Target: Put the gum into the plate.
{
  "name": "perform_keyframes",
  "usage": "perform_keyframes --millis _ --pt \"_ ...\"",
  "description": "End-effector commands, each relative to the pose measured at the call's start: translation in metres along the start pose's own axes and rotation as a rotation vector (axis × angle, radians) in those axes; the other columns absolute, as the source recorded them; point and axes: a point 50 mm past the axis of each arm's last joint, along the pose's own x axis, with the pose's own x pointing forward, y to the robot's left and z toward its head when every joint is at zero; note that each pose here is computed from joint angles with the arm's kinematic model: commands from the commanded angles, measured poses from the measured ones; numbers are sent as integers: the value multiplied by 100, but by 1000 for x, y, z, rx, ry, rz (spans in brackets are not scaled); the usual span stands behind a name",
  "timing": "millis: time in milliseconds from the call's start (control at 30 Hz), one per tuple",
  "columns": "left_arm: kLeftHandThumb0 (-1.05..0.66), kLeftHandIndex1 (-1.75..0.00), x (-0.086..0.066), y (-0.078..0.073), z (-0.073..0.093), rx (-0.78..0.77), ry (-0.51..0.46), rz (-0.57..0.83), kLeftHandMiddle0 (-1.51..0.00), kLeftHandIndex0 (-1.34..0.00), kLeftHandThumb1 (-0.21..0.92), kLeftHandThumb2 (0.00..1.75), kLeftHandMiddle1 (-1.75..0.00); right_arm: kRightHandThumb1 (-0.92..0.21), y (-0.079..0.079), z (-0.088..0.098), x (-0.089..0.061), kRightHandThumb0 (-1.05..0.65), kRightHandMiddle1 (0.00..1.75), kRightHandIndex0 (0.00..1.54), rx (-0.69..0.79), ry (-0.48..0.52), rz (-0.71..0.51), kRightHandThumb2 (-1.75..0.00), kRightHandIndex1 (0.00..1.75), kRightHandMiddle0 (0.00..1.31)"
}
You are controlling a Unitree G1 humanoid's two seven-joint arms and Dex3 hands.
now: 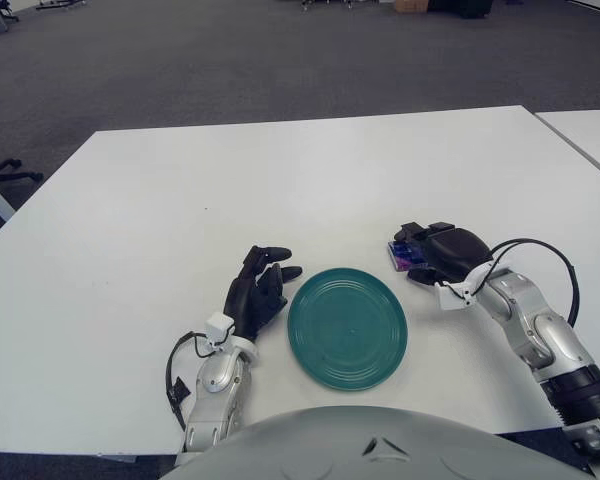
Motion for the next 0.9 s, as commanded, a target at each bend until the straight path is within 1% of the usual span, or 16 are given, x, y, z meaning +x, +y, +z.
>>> perform_keyframes --millis 0,267,433,567,667,867 --pt "-71 -129 -4 0 -8 3 50 12 -52 -33 92 80 -100 -92 1 -1 2 -65 68 39 -4 -8 43 -64 23 0" --pt "-70 -128 -4 0 -9 0 57 13 -52 -33 92 81 -100 -92 3 2 3 -67 65 37 -5 -31 110 -68 20 0" --pt "-70 -127 -4 -2 -9 6 58 10 -52 -30 92 81 -99 -92 0 4 5 -67 68 41 -1 -38 171 -68 22 0" --pt "-68 -127 -4 -3 -10 7 57 9 -51 -30 92 80 -99 -92 -5 1 7 -68 68 40 -5 -26 226 -70 23 0" --pt "-66 -127 -4 -4 -9 7 54 12 -51 -30 92 80 -99 -92 -7 -4 12 -69 66 39 10 4 270 -73 22 0" --pt "-64 -127 -4 -5 -9 0 50 15 -51 -31 92 79 -98 -92 -5 -9 17 -69 62 40 45 41 328 -76 21 0"
